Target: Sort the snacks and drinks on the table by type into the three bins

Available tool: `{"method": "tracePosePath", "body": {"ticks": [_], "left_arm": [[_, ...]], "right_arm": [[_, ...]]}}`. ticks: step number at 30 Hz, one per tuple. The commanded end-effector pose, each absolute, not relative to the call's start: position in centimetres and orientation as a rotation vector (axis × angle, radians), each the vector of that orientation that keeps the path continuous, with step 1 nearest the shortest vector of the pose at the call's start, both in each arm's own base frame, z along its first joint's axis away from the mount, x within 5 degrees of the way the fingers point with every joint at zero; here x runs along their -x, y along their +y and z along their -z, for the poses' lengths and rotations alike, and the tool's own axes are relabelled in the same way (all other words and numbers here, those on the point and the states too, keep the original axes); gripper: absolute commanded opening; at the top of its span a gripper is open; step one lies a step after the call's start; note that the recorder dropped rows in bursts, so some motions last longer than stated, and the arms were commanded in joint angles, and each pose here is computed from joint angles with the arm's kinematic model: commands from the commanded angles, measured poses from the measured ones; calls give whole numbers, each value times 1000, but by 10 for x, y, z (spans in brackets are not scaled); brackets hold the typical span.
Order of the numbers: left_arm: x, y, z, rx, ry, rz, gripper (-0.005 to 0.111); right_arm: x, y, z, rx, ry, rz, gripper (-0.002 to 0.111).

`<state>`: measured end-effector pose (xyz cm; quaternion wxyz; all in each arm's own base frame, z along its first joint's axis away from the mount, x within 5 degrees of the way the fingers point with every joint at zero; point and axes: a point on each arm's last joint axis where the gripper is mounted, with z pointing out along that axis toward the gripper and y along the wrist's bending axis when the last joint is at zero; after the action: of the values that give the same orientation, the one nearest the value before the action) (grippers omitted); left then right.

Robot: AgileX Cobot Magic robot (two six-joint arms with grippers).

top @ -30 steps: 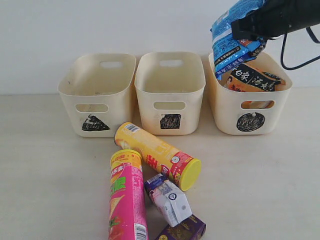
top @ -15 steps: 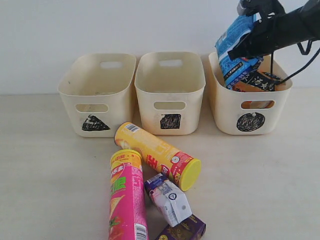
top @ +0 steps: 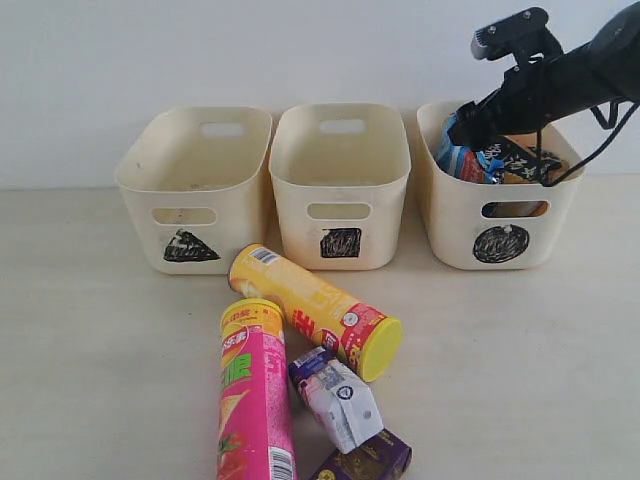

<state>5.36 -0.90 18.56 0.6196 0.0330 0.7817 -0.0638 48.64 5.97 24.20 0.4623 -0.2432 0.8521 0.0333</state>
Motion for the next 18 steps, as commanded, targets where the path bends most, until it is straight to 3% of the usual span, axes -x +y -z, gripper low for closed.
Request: {"method": "tracePosePath", "body": {"ticks": [1,2,7,8,18], "left_arm": [[-54,-9,-186,-72,1790,147,4],[-54,-9,-186,-72,1790,147,4],[-54,-9,-186,-72,1790,147,4],[-54,-9,-186,-72,1790,147,4],[-54,-9,-186,-72,1790,147,4]], "right_arm": [[-477,54,-270,568,2100,-45,79],[-475,53,-271,576,2112,-28,76],[-443,45,-308,607,2238,35,16],[-435,45,-313,632,2274,29,-1],[-372,42,-365,632,2448,-58,0]]}}
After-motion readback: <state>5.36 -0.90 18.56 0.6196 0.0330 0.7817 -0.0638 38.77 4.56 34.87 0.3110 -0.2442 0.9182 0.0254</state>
